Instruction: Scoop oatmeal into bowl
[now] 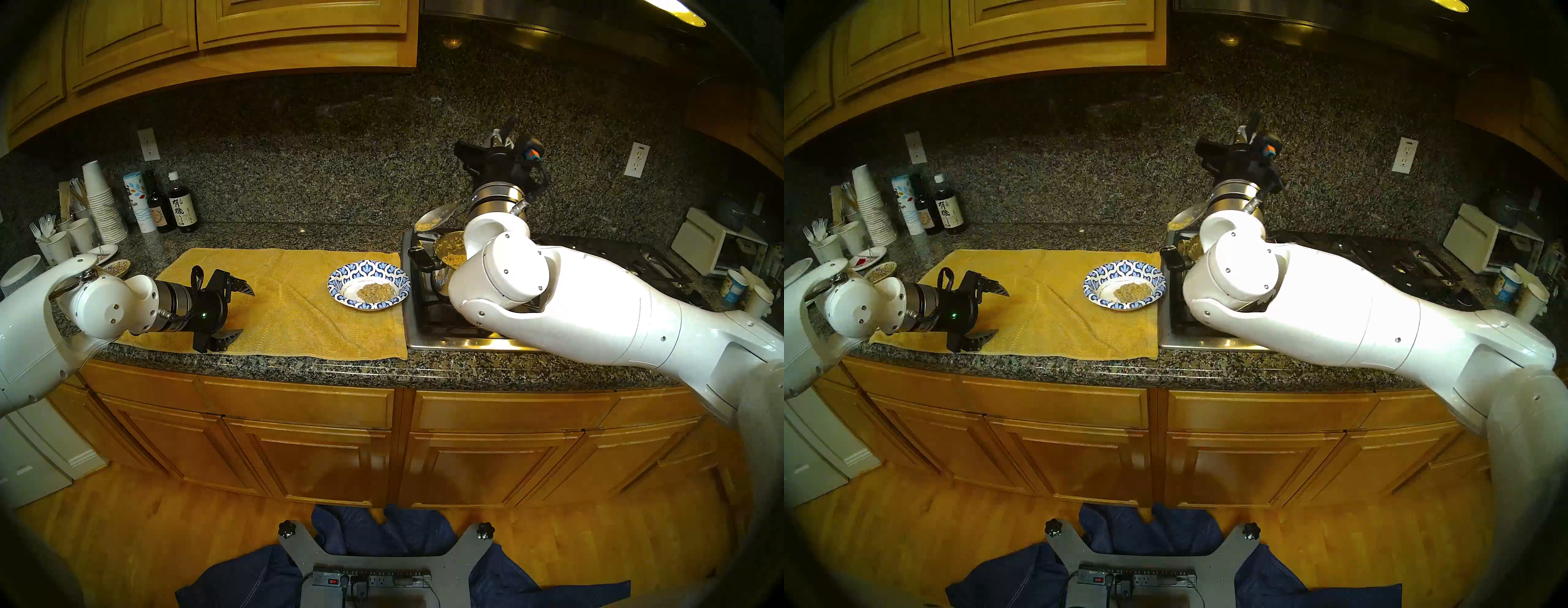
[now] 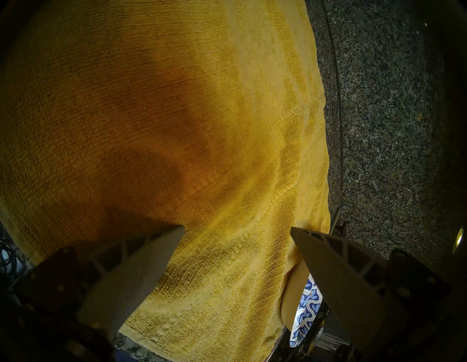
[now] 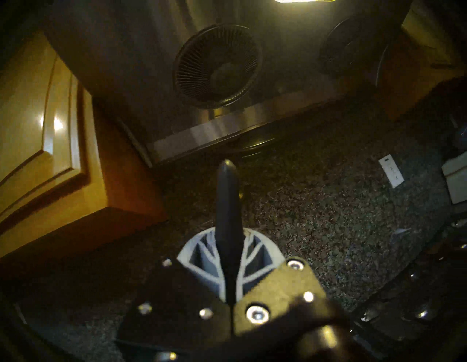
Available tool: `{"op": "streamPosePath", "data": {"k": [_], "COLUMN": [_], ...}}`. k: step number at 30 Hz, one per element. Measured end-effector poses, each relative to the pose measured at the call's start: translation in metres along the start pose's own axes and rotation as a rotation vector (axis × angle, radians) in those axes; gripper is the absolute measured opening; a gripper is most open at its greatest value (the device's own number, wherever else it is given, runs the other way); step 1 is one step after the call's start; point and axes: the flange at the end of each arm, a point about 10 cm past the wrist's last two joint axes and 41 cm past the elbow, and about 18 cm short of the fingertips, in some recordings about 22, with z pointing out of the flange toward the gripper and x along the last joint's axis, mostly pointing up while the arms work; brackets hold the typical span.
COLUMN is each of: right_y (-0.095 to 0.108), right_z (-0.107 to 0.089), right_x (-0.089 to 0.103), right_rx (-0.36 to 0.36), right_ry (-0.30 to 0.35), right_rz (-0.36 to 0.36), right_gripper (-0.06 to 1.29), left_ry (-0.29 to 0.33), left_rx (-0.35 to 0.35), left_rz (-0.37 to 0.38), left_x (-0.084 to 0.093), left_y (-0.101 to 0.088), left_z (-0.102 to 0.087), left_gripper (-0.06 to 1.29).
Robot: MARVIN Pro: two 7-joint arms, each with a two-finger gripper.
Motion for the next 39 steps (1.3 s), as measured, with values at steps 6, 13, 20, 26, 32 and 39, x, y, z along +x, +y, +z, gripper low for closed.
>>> {"op": "streamPosePath", "data": {"k": [6, 13, 20, 26, 32, 39], "right_y": [0.032, 0.056, 0.077, 0.09, 0.094, 0.086], "right_z": [0.012, 0.009, -0.01, -0.02, -0.024, -0.028], "right_x": [0.014, 0.019, 0.02, 0.014, 0.01, 0.004], "right_rx": [-0.056, -0.105, -0.152, -0.16, -0.156, -0.124], "right_ry": [0.034, 0.027, -0.025, -0.051, -0.05, -0.063], "right_rz": [-0.03, -0.083, -0.187, -0.274, -0.309, -0.311], "right_gripper": [-0.03, -0.03, -0.03, -0.03, -0.03, -0.03], "left_ry": [0.0, 0.0, 0.0, 0.0, 0.0, 0.0], "left_rx": [0.0, 0.0, 0.0, 0.0, 0.0, 0.0], "left_rz": [0.0, 0.0, 0.0, 0.0, 0.0, 0.0], "left_x": [0.0, 0.0, 0.0, 0.0, 0.0, 0.0], "left_y": [0.0, 0.0, 0.0, 0.0, 0.0, 0.0], "left_z": [0.0, 0.0, 0.0, 0.0, 0.0, 0.0], "left_gripper": [1.23, 1.23, 1.23, 1.23, 1.23, 1.23]}}
